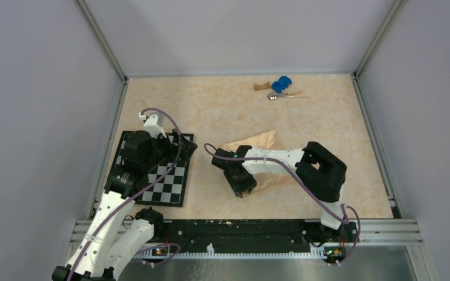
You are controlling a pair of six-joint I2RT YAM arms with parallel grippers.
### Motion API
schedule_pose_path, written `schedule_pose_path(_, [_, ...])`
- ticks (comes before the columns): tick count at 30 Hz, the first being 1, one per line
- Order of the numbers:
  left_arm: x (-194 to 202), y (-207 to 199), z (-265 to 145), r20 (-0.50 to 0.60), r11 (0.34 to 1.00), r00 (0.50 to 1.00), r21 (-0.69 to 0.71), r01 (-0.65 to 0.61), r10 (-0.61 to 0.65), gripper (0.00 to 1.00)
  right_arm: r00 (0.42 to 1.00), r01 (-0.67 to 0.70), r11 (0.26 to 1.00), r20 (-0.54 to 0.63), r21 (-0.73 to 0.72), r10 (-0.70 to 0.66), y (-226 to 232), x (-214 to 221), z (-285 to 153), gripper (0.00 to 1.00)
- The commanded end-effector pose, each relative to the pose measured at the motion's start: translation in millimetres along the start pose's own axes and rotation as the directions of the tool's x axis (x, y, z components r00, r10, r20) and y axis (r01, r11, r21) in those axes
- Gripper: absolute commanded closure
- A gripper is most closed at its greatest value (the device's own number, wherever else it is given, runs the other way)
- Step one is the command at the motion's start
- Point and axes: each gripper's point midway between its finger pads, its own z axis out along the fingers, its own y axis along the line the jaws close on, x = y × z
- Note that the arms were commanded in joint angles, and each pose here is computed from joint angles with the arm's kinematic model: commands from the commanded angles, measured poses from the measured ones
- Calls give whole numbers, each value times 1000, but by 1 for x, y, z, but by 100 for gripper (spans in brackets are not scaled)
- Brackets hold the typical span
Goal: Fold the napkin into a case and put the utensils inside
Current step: Pick up the lower triangle-folded napkin from the center of the board.
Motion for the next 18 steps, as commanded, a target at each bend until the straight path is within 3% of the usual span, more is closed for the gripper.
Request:
schedule_pose_path(1, [-8, -2, -7, 37, 1000, 999, 1, -16, 16, 9, 1000, -15, 995, 3, 96, 15, -10, 5, 32, 63])
schedule_pose_path(8, [7, 4, 0, -6, 1000, 1000, -7, 13, -13, 9, 995, 5, 998, 103, 64, -11, -9, -10, 23, 98])
schedule_pose_path(13, [23, 23, 15, -28, 989, 993, -89, 115, -118, 8, 977, 21, 998, 211, -60, -8, 4, -25, -9, 100])
schedule_pose_path(18, [49, 15, 46, -148, 954, 943, -56, 294, -299, 7, 956, -18, 948, 271, -319, 109, 13, -26, -40, 100])
